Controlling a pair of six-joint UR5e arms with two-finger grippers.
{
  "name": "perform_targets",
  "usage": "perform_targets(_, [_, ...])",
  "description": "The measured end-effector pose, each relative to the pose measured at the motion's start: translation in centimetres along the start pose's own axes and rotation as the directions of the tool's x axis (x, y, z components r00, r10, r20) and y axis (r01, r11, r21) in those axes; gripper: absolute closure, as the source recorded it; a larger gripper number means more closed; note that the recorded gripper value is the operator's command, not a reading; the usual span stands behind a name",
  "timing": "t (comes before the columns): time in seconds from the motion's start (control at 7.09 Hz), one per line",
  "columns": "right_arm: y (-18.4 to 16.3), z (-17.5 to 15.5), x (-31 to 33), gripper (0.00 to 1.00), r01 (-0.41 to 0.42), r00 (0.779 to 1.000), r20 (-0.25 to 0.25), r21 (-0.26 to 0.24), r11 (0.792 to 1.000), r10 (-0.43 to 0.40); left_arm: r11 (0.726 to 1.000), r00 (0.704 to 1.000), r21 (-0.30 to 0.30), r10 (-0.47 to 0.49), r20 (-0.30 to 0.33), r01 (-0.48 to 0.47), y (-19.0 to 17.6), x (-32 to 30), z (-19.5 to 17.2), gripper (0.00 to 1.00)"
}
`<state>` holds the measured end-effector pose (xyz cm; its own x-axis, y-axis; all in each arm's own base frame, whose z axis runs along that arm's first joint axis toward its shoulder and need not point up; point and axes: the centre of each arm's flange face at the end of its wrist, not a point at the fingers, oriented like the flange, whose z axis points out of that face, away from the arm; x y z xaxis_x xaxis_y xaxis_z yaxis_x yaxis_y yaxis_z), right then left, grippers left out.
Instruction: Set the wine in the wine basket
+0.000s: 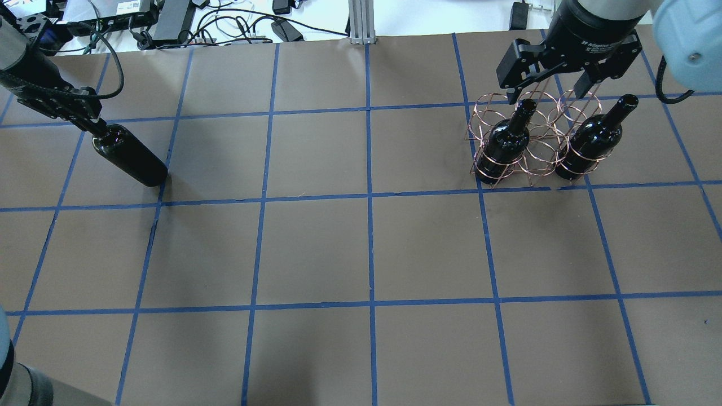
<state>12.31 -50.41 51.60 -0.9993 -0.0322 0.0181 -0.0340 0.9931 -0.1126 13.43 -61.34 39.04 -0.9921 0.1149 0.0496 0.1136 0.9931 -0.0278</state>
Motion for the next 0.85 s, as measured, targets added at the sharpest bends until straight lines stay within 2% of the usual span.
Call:
perform_targets(0.42, [0.0, 0.0, 0.0, 0.00, 0.000, 1.000, 0.001, 0.001, 1.000, 0.000, 0.999, 0.997, 0.001, 0.032, 0.066, -0.032, 0.2, 8.6, -4.2, 1.00])
perform_targets(0.85, [0.0, -0.1, 0.0, 0.00, 0.000, 1.000, 0.001, 0.003, 1.000, 0.000, 1.000, 0.998, 0.027, -0.011, 0.056, 0.010, 0.9, 17.7, -6.6, 1.00])
